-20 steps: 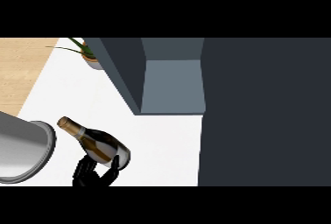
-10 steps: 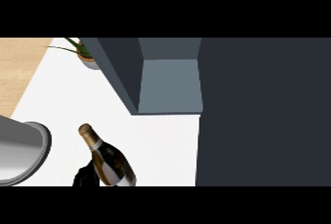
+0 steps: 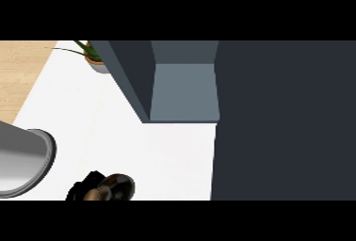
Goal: Pick up the wine, place it into the cabinet and close the cabinet
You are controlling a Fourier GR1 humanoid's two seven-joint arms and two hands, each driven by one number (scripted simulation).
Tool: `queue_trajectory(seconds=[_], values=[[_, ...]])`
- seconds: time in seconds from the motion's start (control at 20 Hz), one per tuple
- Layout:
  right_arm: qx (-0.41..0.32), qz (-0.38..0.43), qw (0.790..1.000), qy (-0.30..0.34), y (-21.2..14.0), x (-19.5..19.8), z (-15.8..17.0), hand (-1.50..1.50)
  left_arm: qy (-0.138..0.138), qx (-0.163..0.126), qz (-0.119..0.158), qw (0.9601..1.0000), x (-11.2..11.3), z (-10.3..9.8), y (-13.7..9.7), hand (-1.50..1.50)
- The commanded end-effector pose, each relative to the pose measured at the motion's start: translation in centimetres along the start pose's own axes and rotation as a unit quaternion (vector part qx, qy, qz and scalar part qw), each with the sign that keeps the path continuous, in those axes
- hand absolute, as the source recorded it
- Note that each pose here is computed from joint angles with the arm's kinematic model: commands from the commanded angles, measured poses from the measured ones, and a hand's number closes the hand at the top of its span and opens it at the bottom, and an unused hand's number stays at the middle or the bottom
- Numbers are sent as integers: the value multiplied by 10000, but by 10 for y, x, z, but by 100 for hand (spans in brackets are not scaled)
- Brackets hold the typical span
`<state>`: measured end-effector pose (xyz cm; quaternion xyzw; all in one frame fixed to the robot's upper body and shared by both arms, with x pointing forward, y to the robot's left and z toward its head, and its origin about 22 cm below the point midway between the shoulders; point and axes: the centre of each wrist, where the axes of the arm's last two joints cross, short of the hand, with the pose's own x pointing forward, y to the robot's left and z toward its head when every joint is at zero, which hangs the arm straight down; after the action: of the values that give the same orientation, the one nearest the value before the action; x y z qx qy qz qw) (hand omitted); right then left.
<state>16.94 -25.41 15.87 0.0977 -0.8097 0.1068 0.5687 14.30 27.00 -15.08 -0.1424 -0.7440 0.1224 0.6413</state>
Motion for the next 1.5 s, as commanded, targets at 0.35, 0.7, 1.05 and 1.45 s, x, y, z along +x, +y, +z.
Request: queue_trajectory(seconds=[0.35, 0.7, 1.05, 1.45], values=[[71, 38, 9999, 76, -2, 15, 8, -150, -187, -404, 196, 9988, 72, -24, -49, 150], [-40, -36, 10000, 55, 3, 13, 0, -150, -489, -459, 191, 9976, 92, -55, -117, 150], [45, -54, 10000, 23, 7, -10, 16, -150, -450, -459, 294, 9975, 104, -102, -141, 150], [10, -101, 9999, 134, -6, -8, 5, -150, -611, -520, 50, 9968, 105, -143, -195, 150]])
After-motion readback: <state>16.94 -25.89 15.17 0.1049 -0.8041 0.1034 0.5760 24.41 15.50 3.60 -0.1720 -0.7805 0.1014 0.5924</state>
